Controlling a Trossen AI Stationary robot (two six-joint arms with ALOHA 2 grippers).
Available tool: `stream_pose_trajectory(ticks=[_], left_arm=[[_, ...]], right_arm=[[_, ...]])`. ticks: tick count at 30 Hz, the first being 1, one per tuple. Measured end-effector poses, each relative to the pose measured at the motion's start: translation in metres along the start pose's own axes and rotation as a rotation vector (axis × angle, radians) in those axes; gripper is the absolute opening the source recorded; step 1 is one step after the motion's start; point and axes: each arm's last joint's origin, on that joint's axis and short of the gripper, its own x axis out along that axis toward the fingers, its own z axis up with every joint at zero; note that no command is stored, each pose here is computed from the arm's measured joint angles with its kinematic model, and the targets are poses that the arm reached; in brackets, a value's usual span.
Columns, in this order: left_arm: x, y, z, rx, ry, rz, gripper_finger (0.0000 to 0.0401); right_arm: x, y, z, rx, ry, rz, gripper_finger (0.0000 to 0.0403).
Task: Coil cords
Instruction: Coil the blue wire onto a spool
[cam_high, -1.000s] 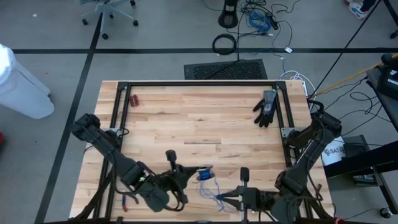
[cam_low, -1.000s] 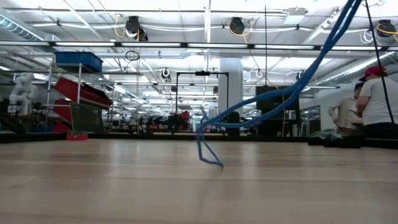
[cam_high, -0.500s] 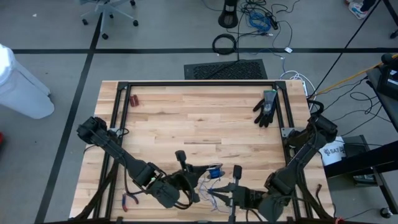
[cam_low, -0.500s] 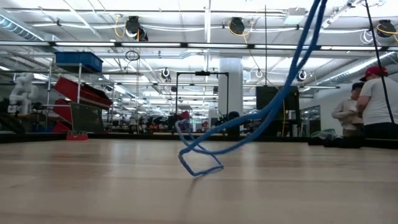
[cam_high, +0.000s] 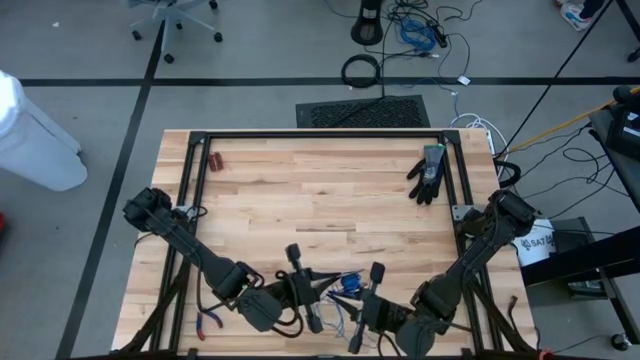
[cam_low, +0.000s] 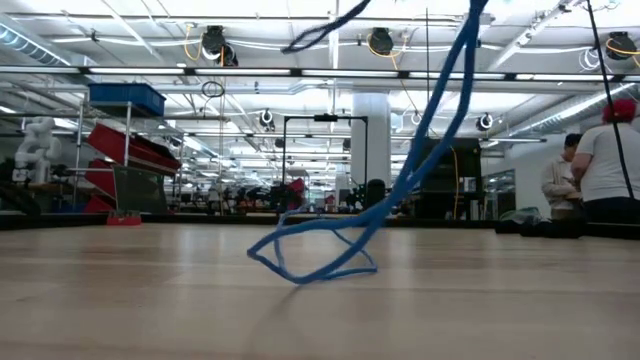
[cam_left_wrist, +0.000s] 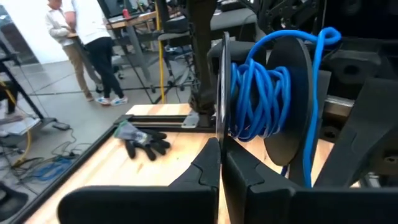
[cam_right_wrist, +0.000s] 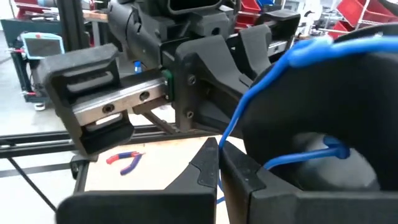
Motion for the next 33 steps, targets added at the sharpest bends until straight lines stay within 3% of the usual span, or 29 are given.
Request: stream_pose_trajectory(ticks=[15, 33], left_arm=[[-0.002, -0.003, 0.006, -0.073, -0.041, -0.047, 0.0006], [0.001, 0.000, -0.003, 0.039, 0.022, -0.029, 0.0006]], right_arm=[[0.000, -0.002, -0.007, -0.026, 0.036, -0.016, 0.0000], [-0.018, 0.009, 0.023, -0.029, -0.051, 0.006, 0.0000]])
